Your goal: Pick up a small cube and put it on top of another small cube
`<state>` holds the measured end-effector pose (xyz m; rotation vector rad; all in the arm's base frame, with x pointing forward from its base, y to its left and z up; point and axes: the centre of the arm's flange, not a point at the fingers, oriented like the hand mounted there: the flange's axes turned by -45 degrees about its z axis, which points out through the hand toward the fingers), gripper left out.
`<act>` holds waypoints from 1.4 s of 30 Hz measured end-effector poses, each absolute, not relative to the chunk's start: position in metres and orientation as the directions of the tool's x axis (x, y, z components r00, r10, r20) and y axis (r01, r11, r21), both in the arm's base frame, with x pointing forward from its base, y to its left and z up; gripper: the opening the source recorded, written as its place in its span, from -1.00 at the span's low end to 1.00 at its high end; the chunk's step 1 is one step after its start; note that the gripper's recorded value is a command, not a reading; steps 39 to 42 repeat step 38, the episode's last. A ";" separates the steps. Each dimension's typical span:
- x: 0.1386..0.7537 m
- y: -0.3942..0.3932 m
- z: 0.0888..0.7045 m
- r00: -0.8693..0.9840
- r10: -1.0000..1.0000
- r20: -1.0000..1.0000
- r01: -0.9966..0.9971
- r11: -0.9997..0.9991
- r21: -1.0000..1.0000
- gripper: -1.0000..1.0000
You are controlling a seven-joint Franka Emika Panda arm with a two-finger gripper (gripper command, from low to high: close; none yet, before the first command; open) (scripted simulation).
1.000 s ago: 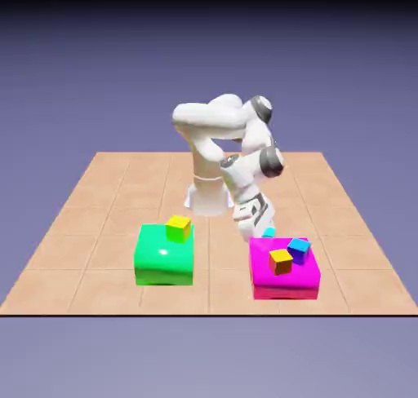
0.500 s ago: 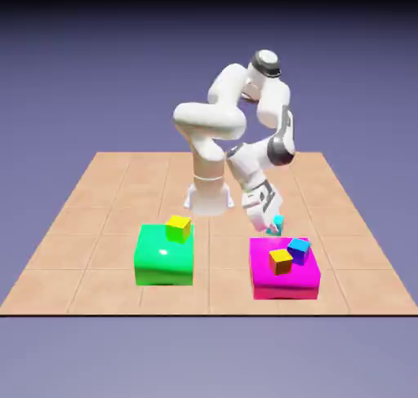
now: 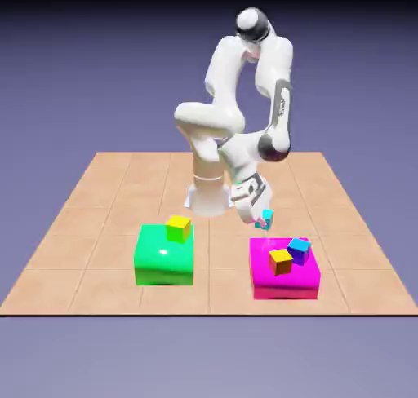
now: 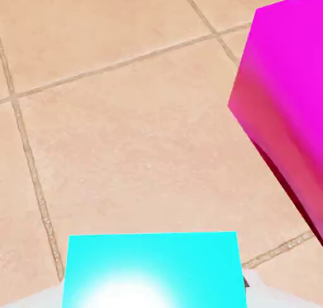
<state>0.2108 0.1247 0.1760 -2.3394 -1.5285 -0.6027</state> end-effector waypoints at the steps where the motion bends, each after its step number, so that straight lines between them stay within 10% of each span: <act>1: 0.216 0.133 0.181 0.345 0.798 0.495 0.922 -0.387 -0.019 -1.00; 28: 0.417 0.171 0.314 0.213 0.849 0.484 0.970 -0.243 -0.001 -1.00; 35: 0.423 0.194 0.252 0.211 0.849 0.484 0.970 -0.241 -0.001 -1.00; 36: 0.423 0.194 0.251 0.213 0.849 0.484 0.970 -0.243 -0.001 1.00; 42: 0.423 0.194 0.251 0.213 0.849 0.484 0.970 -0.243 0.000 1.00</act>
